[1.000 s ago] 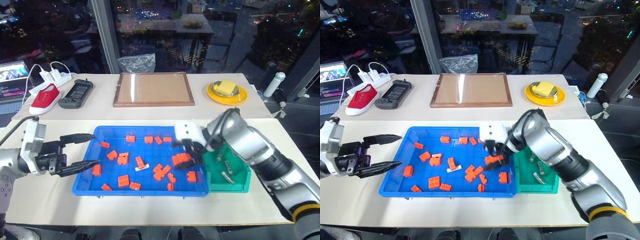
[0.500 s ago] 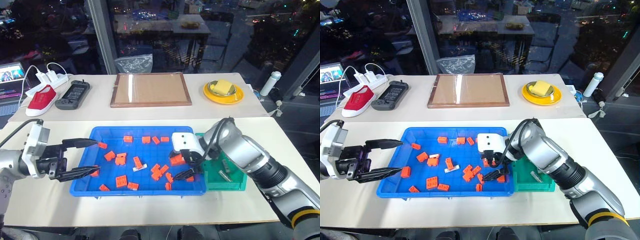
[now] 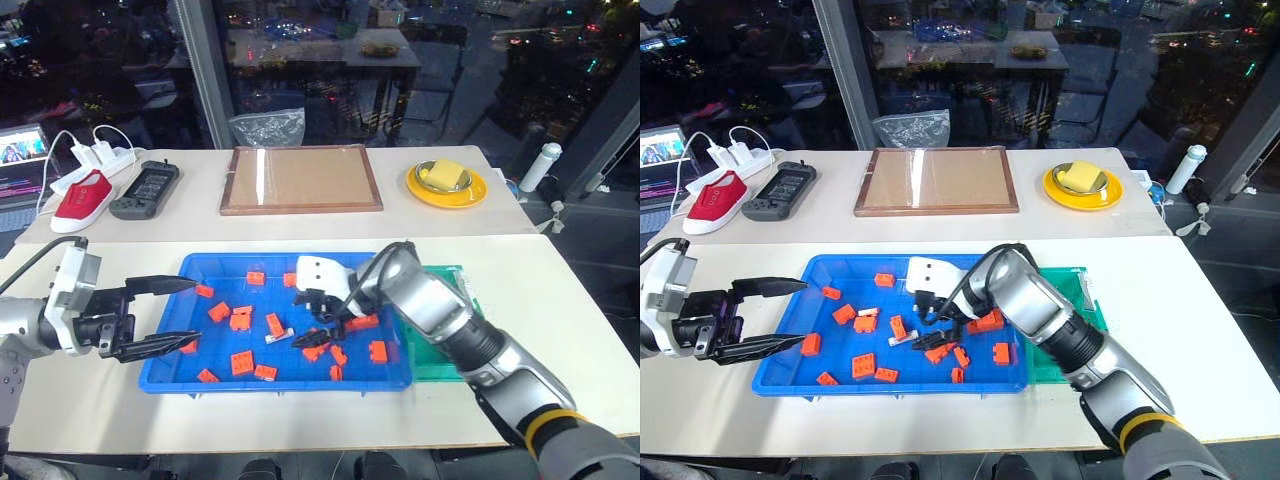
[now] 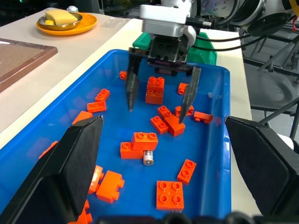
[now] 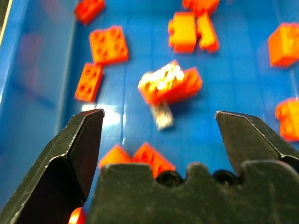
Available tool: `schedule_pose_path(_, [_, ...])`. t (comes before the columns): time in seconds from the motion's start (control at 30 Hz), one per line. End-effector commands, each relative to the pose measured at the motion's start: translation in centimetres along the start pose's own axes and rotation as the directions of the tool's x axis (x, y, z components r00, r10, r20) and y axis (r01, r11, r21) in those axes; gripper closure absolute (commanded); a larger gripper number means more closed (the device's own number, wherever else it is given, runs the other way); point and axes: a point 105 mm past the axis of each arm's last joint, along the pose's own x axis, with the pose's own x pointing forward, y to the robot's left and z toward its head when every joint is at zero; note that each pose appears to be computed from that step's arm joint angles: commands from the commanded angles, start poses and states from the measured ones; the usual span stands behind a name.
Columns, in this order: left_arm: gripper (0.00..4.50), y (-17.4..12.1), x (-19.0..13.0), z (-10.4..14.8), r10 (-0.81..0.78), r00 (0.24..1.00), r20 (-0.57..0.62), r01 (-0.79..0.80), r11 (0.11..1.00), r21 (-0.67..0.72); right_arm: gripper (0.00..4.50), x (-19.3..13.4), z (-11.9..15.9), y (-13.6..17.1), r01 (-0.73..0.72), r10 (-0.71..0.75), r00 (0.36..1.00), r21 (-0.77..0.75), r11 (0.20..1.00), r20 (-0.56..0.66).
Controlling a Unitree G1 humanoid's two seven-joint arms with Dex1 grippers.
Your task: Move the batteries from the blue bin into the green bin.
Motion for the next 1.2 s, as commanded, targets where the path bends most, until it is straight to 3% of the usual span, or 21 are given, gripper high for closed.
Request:
schedule_pose_path(0.03, [0.0,0.1,0.0,1.0,0.003,1.0,0.0,-0.003,0.999,0.047,0.06,-0.2,2.1,-1.1,0.053,-0.052,0.997,-0.021,0.998,0.06])
schedule_pose_path(0.3, [0.0,0.2,-0.2,1.1,0.016,1.0,-0.003,-0.015,0.998,0.058,0.06,1.8,1.8,-0.1,0.009,-0.01,0.998,0.015,1.0,0.067])
schedule_pose_path(0.33, [0.0,0.2,-0.2,1.1,0.017,1.0,-0.003,-0.017,0.998,0.059,0.57,1.9,1.7,-0.1,0.009,-0.011,0.998,0.023,1.0,0.068])
schedule_pose_path(0.57, [0.0,0.3,-0.2,2.3,0.027,0.999,0.04,-0.03,0.997,0.068,2.74,2.4,1.7,-0.6,0.035,-0.039,0.996,0.054,0.998,0.074])
schedule_pose_path(1.03, [0.0,0.3,-0.2,1.9,0.021,1.0,0.02,-0.023,0.997,0.07,2.74,2.4,0.6,-0.6,0.038,-0.041,0.999,0.083,0.996,0.029])
schedule_pose_path(1.07, [0.0,0.3,-0.2,1.9,0.022,1.0,0.02,-0.023,0.997,0.071,3.25,2.4,0.5,-0.7,0.041,-0.043,0.999,0.087,0.995,0.026])
schedule_pose_path(1.1, [0.0,0.3,-0.1,1.9,0.021,1.0,0.02,-0.023,0.997,0.071,3.35,2.4,0.4,-0.7,0.044,-0.046,0.999,0.091,0.995,0.022])
schedule_pose_path(1.2, [0.0,0.3,-0.1,1.8,0.021,1.0,0.019,-0.023,0.997,0.071,4.29,2.4,0.4,-0.9,0.052,-0.054,0.998,0.097,0.994,0.02])
